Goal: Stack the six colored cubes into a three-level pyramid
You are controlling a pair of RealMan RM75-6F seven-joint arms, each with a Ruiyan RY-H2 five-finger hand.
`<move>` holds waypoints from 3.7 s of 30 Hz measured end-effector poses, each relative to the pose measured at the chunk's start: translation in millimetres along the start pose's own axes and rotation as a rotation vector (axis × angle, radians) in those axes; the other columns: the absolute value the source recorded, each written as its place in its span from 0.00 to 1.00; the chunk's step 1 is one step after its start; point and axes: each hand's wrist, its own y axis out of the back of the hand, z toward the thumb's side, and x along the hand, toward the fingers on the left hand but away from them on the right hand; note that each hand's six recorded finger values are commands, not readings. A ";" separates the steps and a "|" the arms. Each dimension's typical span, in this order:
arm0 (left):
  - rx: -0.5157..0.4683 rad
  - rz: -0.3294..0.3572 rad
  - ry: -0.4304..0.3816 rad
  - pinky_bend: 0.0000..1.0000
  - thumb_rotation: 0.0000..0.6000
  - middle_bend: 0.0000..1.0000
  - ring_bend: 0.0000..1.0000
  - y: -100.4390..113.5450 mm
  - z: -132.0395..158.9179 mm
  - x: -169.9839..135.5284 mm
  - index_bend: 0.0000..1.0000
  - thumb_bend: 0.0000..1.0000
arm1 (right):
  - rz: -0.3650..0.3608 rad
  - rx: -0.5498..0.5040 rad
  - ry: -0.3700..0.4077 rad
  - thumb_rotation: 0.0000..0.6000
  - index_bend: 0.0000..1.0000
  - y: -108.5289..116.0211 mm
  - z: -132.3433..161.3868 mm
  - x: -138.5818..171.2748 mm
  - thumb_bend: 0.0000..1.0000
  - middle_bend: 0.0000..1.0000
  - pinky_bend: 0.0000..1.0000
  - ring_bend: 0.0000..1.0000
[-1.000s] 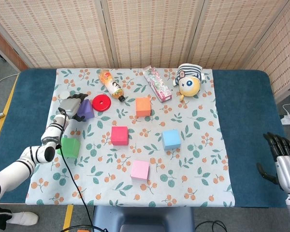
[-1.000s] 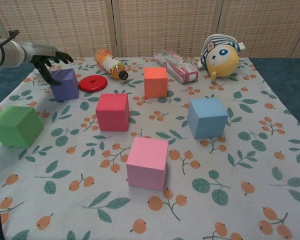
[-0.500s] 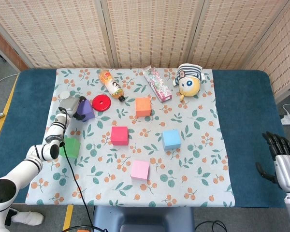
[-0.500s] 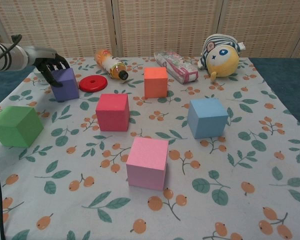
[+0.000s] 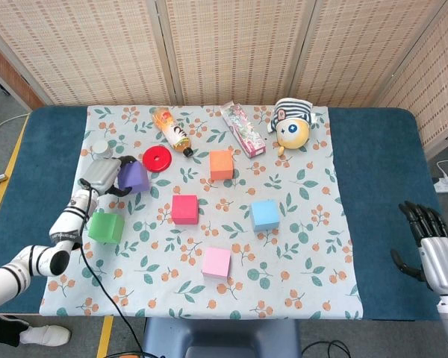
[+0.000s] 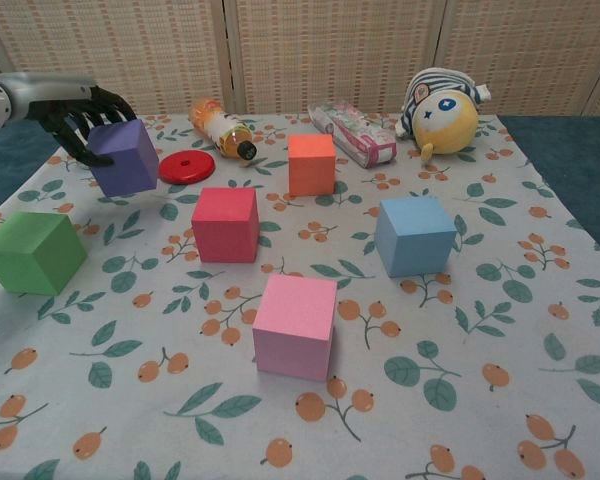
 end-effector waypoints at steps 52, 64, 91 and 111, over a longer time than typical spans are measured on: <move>0.100 -0.137 -0.127 0.10 1.00 0.37 0.20 -60.5 65.4 -14.0 0.31 0.36 | 0.010 -0.018 -0.029 1.00 0.00 -4.4 -7.8 5.6 0.00 0.05 0.06 0.00; 0.086 -0.169 -0.149 0.10 1.00 0.37 0.20 -59.3 71.5 -9.8 0.31 0.35 | 0.008 -0.016 -0.037 1.00 0.00 -4.0 -9.6 6.5 0.00 0.05 0.06 0.00; 0.089 -0.172 -0.157 0.10 1.00 0.36 0.20 -62.6 76.8 -7.6 0.31 0.35 | 0.007 -0.019 -0.052 1.00 0.00 -4.0 -14.6 8.2 0.00 0.05 0.06 0.00; 0.084 -0.178 -0.148 0.10 1.00 0.35 0.20 -67.8 77.5 -6.7 0.30 0.35 | 0.009 -0.021 -0.059 1.00 0.00 -4.3 -17.4 10.1 0.00 0.05 0.06 0.00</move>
